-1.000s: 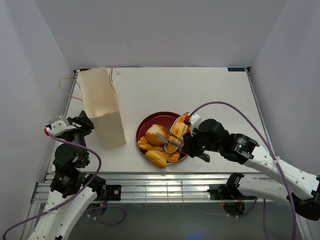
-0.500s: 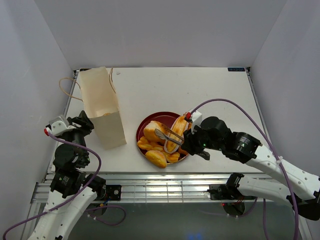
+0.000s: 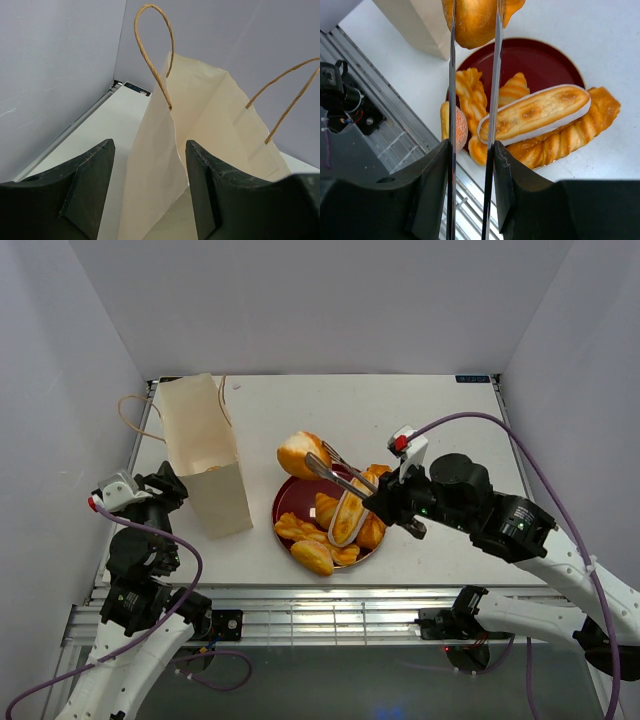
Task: Place the fake bread into the paper bag
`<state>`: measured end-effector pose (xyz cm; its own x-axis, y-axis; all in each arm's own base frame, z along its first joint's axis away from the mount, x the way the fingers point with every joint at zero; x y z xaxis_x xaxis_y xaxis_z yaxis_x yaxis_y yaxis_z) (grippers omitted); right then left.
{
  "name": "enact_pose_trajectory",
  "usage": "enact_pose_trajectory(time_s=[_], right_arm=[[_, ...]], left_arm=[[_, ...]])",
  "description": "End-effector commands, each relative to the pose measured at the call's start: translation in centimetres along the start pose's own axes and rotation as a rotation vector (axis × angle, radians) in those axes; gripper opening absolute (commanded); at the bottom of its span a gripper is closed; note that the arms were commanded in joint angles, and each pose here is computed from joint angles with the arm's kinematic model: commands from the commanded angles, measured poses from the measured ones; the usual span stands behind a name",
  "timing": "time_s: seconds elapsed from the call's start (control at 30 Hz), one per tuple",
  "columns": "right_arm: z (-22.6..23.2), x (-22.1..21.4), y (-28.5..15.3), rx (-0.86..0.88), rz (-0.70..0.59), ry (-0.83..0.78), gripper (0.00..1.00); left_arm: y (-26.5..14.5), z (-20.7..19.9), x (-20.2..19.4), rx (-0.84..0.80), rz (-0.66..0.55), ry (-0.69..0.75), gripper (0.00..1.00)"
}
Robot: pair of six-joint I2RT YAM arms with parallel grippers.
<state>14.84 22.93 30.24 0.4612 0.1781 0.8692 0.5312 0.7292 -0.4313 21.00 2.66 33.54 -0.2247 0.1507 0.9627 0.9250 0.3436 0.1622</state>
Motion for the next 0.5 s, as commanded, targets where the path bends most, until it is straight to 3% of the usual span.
enact_pose_trajectory(time_s=[0.0, 0.47], right_arm=[[0.5, 6.4, -1.6, -0.01, -0.215, -0.036, 0.08], [4.6, 19.4, -2.4, 0.084, -0.512, -0.166, 0.08]], left_arm=[[-0.1, -0.2, 0.0, -0.013, 0.0, -0.004, 0.69], [0.0, -0.3, -0.2, -0.017, 0.005, 0.002, 0.69]])
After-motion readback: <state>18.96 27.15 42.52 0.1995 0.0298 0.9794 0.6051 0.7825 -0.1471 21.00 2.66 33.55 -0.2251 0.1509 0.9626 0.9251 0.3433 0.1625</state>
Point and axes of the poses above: each gripper's point midway between its finger pads, its own y axis out along the fingers, its own z axis along the line the jaws close on, x = y × z, the point moved 1 cm from there along -y, back along the fingers, and after that the axes turned 4 degrees about y, right-handed, at the moved point
